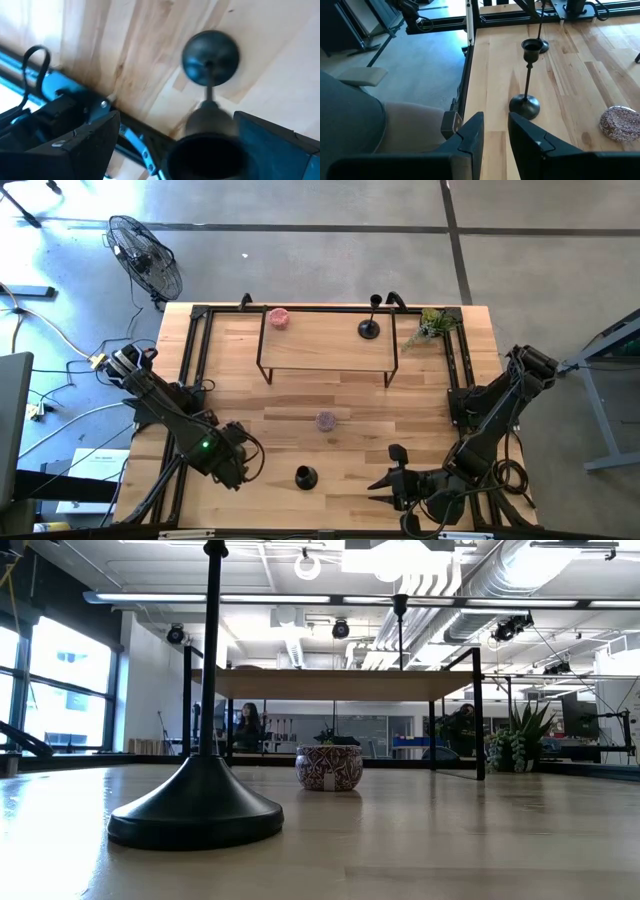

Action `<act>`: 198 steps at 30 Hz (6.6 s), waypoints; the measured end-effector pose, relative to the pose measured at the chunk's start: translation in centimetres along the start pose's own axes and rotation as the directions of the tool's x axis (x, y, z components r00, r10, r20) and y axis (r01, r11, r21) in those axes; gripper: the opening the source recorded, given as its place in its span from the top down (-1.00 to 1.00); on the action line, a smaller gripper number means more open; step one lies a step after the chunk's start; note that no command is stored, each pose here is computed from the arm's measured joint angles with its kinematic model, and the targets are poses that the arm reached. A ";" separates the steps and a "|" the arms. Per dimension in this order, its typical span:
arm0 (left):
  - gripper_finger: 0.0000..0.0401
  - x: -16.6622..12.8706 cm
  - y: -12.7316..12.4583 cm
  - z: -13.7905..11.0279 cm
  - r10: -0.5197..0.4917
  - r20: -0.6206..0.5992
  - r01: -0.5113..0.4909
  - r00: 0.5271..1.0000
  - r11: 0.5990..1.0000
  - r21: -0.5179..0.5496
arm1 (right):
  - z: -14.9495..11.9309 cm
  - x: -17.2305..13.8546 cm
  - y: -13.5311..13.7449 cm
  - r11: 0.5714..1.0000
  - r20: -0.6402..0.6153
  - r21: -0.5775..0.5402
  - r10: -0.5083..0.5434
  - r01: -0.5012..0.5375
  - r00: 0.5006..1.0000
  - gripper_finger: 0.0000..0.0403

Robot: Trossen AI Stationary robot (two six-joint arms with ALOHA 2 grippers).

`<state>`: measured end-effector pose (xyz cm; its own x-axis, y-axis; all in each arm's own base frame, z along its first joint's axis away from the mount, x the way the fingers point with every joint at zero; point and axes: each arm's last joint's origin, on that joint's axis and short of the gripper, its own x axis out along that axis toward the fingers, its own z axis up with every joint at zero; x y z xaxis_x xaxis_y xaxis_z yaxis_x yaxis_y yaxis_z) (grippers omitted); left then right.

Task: Pick & Place candle stick holders
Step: Put the left black candle holder on the shelf

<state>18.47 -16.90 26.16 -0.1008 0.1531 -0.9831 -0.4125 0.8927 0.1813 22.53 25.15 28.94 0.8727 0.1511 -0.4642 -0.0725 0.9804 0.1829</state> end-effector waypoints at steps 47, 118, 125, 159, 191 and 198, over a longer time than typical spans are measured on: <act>0.49 -0.1 -0.9 0.5 -0.081 0.072 0.067 0.994 0.980 0.189 | 0.0 0.0 0.0 1.000 0.001 -0.009 -0.001 0.001 1.000 0.59; 0.49 -15.2 1.9 2.9 -0.228 0.601 -0.124 0.766 0.865 0.487 | 8.6 8.0 -9.4 0.965 0.434 -0.192 -0.080 0.179 0.897 0.23; 0.49 -15.2 2.0 5.6 -0.235 0.633 -0.154 0.738 0.854 0.497 | 8.6 9.0 -10.8 0.964 0.426 -0.169 -0.115 0.204 0.897 0.24; 0.49 -16.9 1.2 8.1 -0.383 0.725 -0.219 0.573 0.781 0.586 | 8.1 11.4 -12.7 0.972 0.377 -0.155 -0.106 0.175 0.920 0.24; 0.38 -16.7 1.4 9.1 -0.409 0.702 -0.161 0.583 0.788 0.594 | 12.7 15.4 -9.1 0.882 0.140 -0.305 -0.332 0.360 0.933 0.98; -0.18 -17.9 1.0 9.7 -0.439 0.767 -0.167 0.468 0.808 0.565 | 12.9 14.6 -8.2 0.878 0.156 -0.309 -0.334 0.367 0.930 0.99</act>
<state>28.59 -14.63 43.65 0.8285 0.0043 -0.5600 0.1947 0.9354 0.2952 42.09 17.69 31.83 0.9108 -0.2065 -0.3576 0.1076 0.9548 -0.2772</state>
